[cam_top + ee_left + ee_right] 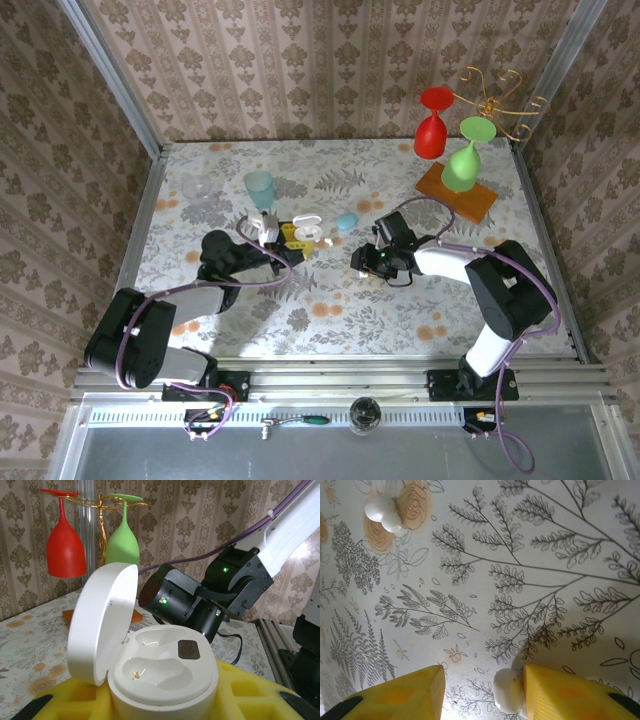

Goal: Insert wireless bluetooth earbuds into charging case

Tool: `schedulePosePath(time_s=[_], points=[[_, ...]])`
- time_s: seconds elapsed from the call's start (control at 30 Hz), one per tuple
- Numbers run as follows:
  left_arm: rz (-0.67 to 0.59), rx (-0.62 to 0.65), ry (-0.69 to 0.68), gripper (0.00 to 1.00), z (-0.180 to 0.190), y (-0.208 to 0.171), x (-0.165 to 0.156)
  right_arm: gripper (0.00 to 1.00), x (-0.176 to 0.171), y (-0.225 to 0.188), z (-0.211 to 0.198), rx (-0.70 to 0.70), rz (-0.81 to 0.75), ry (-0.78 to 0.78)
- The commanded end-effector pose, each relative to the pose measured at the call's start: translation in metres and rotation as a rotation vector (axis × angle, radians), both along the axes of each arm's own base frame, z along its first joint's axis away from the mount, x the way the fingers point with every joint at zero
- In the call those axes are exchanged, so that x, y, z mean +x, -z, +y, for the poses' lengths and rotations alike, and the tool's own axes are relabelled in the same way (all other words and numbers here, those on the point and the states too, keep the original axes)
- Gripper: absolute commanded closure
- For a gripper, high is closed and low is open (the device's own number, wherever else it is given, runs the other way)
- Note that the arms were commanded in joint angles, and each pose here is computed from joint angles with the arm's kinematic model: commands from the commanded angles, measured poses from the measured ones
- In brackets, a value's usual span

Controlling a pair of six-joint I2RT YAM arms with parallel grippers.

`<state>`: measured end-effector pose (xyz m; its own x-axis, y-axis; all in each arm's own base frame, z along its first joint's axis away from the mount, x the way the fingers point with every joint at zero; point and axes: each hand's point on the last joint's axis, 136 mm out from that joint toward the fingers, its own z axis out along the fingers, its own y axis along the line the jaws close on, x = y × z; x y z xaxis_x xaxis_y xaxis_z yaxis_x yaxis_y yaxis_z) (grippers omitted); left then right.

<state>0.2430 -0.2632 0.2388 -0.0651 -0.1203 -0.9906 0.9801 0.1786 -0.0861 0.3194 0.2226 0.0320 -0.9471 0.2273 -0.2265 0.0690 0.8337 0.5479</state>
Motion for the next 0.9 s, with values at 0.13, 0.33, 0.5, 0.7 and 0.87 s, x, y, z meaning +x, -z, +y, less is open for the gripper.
schedulePosePath(time_s=[0.13,0.33,0.5,0.7,0.87], points=[[-0.046,-0.005,-0.105,0.80,0.029,0.001,0.016,0.52,-0.003,-0.016,-0.025,-0.247,-0.077,-0.058],[-0.076,-0.003,-0.164,0.80,0.046,-0.004,0.031,0.52,-0.014,-0.024,-0.038,-0.561,-0.121,-0.135],[-0.091,-0.003,-0.228,0.80,0.064,-0.007,0.045,0.52,-0.018,-0.026,-0.030,-0.742,-0.138,-0.203],[-0.107,-0.005,-0.238,0.80,0.068,-0.012,0.046,0.57,-0.015,-0.019,-0.018,-0.848,-0.137,-0.255],[-0.106,-0.003,-0.235,0.80,0.068,-0.011,0.045,0.62,-0.012,-0.011,-0.016,-0.913,-0.118,-0.290]])
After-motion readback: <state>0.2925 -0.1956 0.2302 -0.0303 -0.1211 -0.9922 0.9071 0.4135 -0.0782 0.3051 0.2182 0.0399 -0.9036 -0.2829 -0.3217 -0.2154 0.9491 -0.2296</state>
